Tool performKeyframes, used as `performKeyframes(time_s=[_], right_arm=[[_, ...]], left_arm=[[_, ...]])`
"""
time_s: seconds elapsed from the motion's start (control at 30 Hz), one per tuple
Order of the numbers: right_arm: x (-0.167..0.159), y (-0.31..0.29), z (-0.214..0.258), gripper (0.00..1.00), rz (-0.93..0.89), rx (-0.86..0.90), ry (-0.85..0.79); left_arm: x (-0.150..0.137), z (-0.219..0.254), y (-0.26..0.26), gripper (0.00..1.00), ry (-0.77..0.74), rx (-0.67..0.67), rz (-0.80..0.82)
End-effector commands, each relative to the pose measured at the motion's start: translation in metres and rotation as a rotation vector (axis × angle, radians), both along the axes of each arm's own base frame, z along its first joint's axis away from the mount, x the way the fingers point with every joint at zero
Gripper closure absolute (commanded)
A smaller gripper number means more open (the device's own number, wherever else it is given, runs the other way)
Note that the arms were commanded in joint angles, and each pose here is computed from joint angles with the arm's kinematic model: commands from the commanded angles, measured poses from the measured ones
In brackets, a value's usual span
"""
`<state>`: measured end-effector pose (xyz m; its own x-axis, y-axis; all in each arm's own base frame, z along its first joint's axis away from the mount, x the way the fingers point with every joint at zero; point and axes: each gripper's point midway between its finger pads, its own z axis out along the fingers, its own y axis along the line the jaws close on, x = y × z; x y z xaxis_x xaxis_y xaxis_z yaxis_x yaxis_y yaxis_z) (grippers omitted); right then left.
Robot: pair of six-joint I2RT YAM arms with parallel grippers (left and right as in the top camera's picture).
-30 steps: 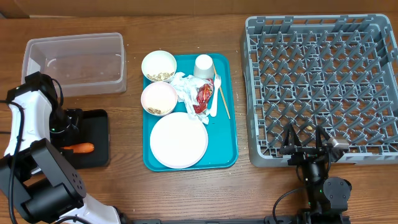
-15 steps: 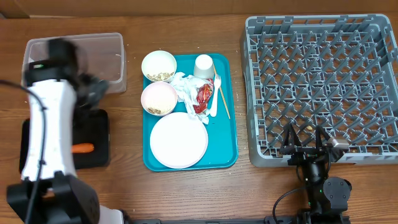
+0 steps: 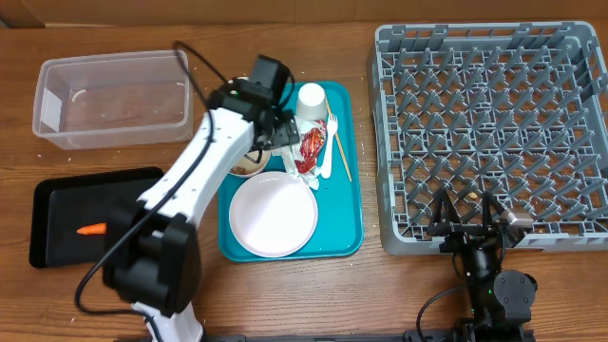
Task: Sort waste into correct bins and load items into the dishwasher rack
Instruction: 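Move the left gripper to the rice bowl and grasp its rim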
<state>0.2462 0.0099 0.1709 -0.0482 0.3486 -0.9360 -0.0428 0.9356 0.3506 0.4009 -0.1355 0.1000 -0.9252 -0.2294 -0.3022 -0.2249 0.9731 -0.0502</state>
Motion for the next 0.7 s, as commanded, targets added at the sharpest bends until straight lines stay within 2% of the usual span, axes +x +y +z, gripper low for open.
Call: performKeyframes(time_s=[0.0, 0.1, 0.3, 0.57, 0.67], right_arm=[[0.000, -0.003, -0.001, 0.00, -0.015, -0.007, -0.008], [0.000, -0.003, -0.001, 0.00, -0.015, -0.007, -0.008], [0.000, -0.003, -0.001, 0.00, -0.015, -0.007, -0.007], [0.000, -0.003, -0.001, 0.00, -0.015, -0.007, -0.007], [0.000, -0.003, -0.001, 0.00, -0.015, -0.007, -0.007]], left_arm=[[0.007, -0.014, 0.006, 0.00, 0.014, 0.076, -0.104], [0.010, -0.026, 0.008, 0.02, 0.032, 0.099, -0.155], [0.001, -0.047, 0.014, 0.19, 0.111, 0.127, -0.176], [-0.008, -0.065, 0.017, 0.28, 0.177, 0.144, -0.183], [-0.008, -0.065, 0.017, 0.36, 0.178, 0.153, -0.208]])
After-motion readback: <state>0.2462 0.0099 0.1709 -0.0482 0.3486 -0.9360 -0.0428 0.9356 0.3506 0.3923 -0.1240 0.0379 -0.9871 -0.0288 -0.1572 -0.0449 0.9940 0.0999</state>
